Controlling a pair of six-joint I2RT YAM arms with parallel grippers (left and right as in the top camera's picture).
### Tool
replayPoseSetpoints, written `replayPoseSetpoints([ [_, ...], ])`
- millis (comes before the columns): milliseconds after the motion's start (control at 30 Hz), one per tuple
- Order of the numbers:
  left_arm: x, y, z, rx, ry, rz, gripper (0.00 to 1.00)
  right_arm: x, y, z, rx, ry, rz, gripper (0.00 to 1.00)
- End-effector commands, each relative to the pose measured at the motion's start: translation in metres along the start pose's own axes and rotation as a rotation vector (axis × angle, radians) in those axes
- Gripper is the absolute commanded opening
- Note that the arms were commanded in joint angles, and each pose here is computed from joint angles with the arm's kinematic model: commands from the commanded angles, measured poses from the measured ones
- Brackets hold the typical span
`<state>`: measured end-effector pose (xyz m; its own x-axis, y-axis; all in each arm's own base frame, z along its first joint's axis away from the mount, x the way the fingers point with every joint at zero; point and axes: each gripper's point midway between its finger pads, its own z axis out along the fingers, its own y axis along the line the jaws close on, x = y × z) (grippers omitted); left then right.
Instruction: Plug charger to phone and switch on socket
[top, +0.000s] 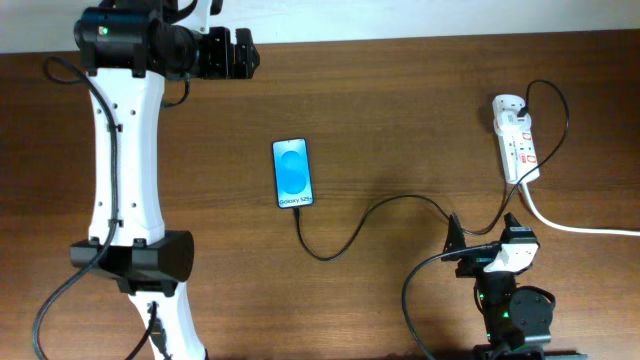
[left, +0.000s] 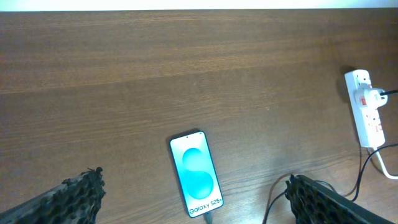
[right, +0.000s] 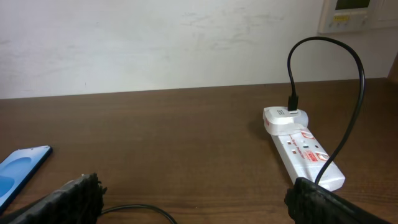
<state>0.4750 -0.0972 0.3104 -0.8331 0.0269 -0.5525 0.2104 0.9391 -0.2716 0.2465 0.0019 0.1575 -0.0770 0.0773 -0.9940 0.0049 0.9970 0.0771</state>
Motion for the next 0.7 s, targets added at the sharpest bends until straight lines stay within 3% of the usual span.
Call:
replayPoseSetpoints([
  [0, -0.003, 0.0, -0.006, -0.004, -0.016, -0.002, 0.99, 0.003, 0.0, 0.0, 0.0, 0.005, 0.002, 0.98],
  [267, -0.003, -0.005, -0.01, 0.0, -0.026, 0.006, 0.99, 0.003, 0.0, 0.0, 0.0, 0.005, 0.003, 0.98],
  [400, 0.004, -0.015, -0.045, 0.003, -0.061, 0.017, 0.99, 0.003, 0.0, 0.0, 0.0, 0.005, 0.002, 0.98],
  [533, 0.066, -0.018, -0.077, -0.013, 0.023, -0.003, 0.99, 0.003, 0.0, 0.0, 0.0, 0.005, 0.002, 0.98],
  [667, 0.131, 0.009, -0.094, -0.171, 0.075, -0.012, 0.99, 0.003, 0.0, 0.0, 0.0, 0.005, 0.002, 0.98],
])
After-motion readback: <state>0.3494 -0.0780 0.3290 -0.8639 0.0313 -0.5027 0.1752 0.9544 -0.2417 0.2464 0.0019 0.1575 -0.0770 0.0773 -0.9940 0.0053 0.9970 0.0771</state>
